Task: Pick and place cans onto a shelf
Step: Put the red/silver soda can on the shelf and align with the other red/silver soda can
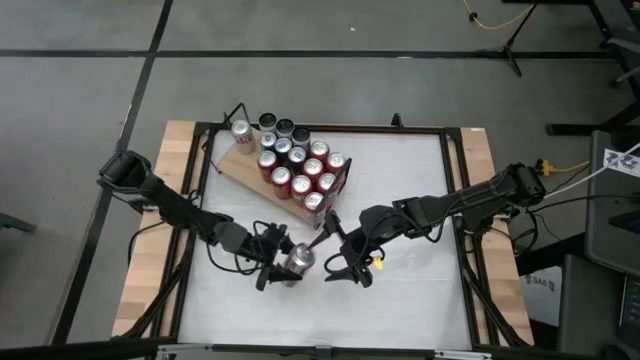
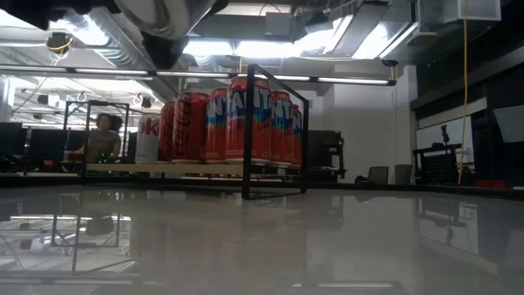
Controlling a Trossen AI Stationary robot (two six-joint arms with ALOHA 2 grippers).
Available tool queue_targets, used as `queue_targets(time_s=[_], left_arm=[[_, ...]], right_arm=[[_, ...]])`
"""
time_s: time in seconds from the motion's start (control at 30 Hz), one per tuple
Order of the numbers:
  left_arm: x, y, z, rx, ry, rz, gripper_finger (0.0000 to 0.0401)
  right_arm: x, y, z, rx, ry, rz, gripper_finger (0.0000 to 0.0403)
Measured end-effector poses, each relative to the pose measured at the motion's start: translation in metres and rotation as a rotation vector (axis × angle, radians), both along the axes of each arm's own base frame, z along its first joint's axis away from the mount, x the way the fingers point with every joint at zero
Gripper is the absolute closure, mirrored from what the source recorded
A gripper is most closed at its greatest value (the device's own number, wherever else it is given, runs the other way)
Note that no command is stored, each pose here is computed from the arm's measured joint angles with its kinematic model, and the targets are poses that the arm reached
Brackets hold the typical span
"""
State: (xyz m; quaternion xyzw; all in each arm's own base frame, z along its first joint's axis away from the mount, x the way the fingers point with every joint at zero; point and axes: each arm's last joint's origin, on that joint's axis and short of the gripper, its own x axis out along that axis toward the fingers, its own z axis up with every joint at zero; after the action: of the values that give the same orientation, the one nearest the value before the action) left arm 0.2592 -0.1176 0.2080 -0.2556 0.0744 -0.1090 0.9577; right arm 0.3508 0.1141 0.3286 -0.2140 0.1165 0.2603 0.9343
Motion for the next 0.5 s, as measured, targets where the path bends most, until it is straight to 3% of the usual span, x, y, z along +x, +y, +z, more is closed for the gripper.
queue_targets(time_s=[0.27,0.5], left_arm=[[0.017,0.004,-0.017,-0.015,-0.024,-0.060,0.0108],[0.030,0.001,-0.023,-0.014,-0.009,-0.108,0.0108]], right_arm=[[0.003,-0.009,-0.001,0.001,0.005,-0.014,0.0013],[0.011,-0.017,-0.016,0.036,0.093,0.062,0.0013]])
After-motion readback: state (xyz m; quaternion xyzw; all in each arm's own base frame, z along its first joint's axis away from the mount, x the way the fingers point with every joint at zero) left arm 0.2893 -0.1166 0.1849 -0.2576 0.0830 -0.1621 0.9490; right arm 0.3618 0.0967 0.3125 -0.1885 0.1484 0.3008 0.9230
